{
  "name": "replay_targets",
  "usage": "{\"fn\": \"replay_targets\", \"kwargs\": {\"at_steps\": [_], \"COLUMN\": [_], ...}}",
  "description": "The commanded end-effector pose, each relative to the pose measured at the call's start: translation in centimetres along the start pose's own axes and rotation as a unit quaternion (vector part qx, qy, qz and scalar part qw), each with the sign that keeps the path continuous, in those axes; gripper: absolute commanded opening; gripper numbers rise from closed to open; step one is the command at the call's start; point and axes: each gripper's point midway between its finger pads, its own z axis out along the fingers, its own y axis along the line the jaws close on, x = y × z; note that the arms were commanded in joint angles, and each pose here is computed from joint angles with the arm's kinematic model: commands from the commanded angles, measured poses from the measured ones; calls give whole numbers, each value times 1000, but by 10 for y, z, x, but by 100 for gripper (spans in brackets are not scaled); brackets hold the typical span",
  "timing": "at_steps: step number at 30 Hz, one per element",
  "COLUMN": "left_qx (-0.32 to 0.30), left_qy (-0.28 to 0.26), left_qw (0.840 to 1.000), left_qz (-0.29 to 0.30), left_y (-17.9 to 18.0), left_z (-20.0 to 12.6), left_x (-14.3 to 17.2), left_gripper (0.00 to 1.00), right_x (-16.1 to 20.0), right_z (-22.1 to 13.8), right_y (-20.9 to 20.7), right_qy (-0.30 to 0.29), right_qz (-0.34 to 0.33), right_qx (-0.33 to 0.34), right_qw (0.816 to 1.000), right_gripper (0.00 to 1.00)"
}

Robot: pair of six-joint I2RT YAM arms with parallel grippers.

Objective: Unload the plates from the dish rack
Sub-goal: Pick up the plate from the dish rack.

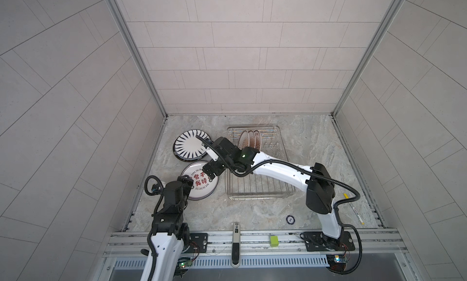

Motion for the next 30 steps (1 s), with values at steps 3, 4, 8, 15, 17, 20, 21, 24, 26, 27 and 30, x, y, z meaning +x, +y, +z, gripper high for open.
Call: {"fn": "replay_targets", "kwargs": {"at_steps": [3, 4, 8, 15, 17, 20, 21, 24, 26, 27, 30], "left_qx": [12, 26, 77, 185, 219, 268, 290, 347, 372, 381, 413], "left_qy": [-14, -10, 0, 23, 35, 54, 61, 83, 99, 108, 119], "left_qw": [1000, 999, 996, 979, 970, 954, 945, 919, 904, 897, 878], "left_qz": [11, 17, 43, 87, 102, 123, 135, 165, 186, 197, 211], "left_y": [-16, -23, -54, -106, -122, -145, -154, -178, -188, -191, -205], "left_z": [-2, -1, -3, -7, -9, -12, -15, -25, -30, -31, -36], "left_x": [-10, -9, -10, -2, 5, 18, 25, 45, 60, 68, 80], "left_gripper": [89, 92, 100, 100, 100, 100, 100, 100, 100, 100, 100], "right_x": [-17, -19, -25, -27, -26, -21, -19, -12, -9, -8, -8], "right_z": [-42, -48, -77, -130, -140, -149, -152, -161, -163, -164, -163], "right_y": [-13, -17, -37, -84, -95, -118, -127, -152, -160, -163, -168], "right_qy": [-44, -53, -87, -134, -139, -135, -135, -130, -129, -129, -121], "right_qz": [-9, -6, 8, 45, 57, 95, 110, 147, 156, 156, 151], "right_qx": [44, 55, 111, 223, 236, 254, 264, 292, 295, 303, 318], "right_qw": [998, 997, 990, 964, 960, 953, 949, 936, 934, 931, 928], "right_gripper": [94, 95, 96, 100, 100, 100, 100, 100, 98, 95, 80]}}
